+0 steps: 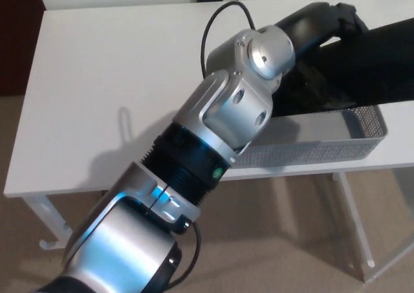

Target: The robot walk towards a table in front and pick up a black pencil case on the left hand side and put the pencil case into a small container on the right hand side

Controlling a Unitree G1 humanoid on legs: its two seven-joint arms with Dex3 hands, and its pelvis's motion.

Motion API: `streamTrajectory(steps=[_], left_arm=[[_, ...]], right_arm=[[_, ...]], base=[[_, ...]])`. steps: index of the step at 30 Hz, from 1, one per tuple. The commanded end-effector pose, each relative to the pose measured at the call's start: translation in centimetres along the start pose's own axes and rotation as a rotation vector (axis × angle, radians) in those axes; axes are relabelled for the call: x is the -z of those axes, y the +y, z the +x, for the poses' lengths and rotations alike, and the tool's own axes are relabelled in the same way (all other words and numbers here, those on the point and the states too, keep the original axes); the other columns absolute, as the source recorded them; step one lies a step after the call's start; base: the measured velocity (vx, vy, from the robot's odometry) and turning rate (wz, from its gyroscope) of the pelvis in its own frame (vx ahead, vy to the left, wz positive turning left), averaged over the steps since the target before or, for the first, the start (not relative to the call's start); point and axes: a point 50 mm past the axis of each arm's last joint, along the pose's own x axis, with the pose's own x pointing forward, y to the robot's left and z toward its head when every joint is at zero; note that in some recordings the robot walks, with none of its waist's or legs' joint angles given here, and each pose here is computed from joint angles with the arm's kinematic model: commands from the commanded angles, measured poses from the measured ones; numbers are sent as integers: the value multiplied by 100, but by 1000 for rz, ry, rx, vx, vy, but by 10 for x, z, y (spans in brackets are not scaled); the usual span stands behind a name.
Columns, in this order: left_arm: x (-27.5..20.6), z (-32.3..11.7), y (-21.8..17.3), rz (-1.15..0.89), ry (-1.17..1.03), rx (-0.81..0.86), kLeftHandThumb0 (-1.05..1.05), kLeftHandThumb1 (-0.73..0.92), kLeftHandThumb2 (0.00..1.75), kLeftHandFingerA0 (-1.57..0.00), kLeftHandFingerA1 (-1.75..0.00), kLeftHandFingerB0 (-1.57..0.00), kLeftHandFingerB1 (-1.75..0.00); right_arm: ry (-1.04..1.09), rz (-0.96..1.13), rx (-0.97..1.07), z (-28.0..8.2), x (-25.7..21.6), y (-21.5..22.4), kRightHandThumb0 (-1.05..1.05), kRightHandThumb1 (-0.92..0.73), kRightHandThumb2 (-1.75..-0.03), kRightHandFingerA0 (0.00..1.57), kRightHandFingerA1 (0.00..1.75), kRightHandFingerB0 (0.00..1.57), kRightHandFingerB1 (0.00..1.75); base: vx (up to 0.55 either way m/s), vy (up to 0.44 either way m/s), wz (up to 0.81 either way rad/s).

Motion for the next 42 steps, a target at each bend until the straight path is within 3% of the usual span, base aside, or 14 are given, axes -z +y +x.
streamTrajectory(steps=[1,4,6,9,12,13,16,17,18,25,26,39,40,42], left_arm=[[19,2,-7,-53,49,-40,-24,79,65,-77,-139,-44,-42],[29,3,-2,-34,100,-72,-27,79,68,-71,-148,-64,-89],[36,1,2,-31,121,-91,-28,78,67,-68,-125,-64,-71],[40,1,4,-62,140,-103,-29,78,67,-69,-147,-58,-56],[46,-1,7,-74,152,-106,-29,78,65,-74,-136,-55,-47],[49,-2,8,-96,147,-126,-28,71,63,-93,-124,-73,-64],[53,-4,9,-77,173,-92,-59,57,57,-37,-48,-24,-34],[54,-4,9,5,192,-61,-77,46,86,0,-17,0,-9],[56,-5,8,36,203,-48,-84,48,87,0,-3,0,0],[60,-8,11,62,211,-47,-89,49,91,0,0,0,0],[61,-9,12,68,210,-44,-98,58,63,0,0,0,-2],[58,-22,18,113,150,-38,-105,60,68,0,-1,0,-1],[43,-39,25,125,55,-49,-92,51,95,0,0,0,-1],[31,-59,31,136,-54,-68,-89,51,93,0,0,0,-2]], right_arm=[[-3,-8,-2,0,0,-2,-34,-58,-57,56,44,59,42],[-17,-21,-4,0,-3,-3,-33,-60,-58,64,52,59,42],[-16,-16,-1,0,-3,-3,-33,-59,-58,71,64,58,42],[-15,-31,-4,0,-3,-4,-33,-60,-58,68,54,58,41],[-15,-25,-9,0,-2,-3,-32,-60,-58,57,44,57,41],[-24,-24,-12,0,-3,-3,-33,-60,-57,59,46,57,41],[-22,-25,-12,0,-3,-2,-34,-60,-58,59,46,57,41],[-22,-24,-14,0,-3,-2,-34,-60,-58,58,46,57,41],[-23,-24,-15,0,-3,-2,-33,-60,-58,60,47,58,42],[-37,-33,-19,2,-8,-3,-34,-61,-58,56,45,56,41],[-37,-25,-22,3,-9,-3,-33,-61,-58,54,44,55,41],[-19,-43,-25,2,-7,1,-34,-61,-58,53,43,54,40],[-17,-54,-22,2,-6,1,-34,-62,-58,54,42,54,40],[-14,-53,-20,2,-6,1,-34,-61,-58,56,43,55,40]], base=[[0,0,0],[0,0,0],[0,0,0],[0,0,0],[0,0,0],[0,0,0],[0,0,0],[0,0,0],[0,0,0],[0,0,0],[0,0,0],[0,0,0],[0,0,0],[0,0,0]])
